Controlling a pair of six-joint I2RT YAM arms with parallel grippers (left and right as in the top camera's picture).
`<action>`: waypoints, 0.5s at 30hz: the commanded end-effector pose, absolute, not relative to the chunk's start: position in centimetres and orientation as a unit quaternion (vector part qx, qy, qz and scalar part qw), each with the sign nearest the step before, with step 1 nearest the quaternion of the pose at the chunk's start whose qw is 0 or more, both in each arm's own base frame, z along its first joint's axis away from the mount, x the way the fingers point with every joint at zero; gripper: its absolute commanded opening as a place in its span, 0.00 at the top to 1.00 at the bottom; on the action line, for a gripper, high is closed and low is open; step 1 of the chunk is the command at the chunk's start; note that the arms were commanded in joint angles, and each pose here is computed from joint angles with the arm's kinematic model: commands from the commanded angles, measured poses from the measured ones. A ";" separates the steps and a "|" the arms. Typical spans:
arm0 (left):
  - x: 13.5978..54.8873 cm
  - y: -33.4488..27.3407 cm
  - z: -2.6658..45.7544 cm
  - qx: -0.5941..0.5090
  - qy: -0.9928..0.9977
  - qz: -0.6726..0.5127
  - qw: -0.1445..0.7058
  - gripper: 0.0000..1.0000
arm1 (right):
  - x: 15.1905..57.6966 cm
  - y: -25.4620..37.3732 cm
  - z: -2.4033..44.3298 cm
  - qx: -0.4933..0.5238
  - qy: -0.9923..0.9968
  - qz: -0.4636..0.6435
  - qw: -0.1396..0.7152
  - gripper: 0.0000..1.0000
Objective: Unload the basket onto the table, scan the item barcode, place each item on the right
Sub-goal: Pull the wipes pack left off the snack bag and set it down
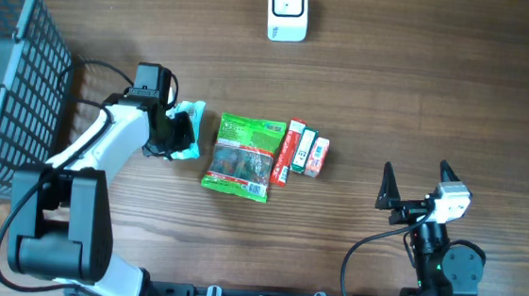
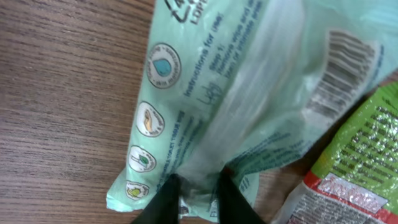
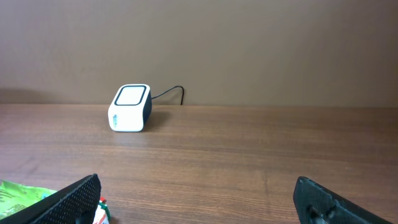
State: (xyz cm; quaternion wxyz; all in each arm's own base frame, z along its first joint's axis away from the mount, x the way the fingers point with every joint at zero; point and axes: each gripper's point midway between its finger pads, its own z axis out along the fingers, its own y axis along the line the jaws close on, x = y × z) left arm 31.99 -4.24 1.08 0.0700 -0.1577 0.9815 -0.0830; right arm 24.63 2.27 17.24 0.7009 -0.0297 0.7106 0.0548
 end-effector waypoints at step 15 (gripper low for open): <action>33.2 -4.4 4.0 -0.171 0.970 -0.112 0.134 0.96 | 24.6 2.5 17.4 -0.037 0.707 0.056 0.704 0.00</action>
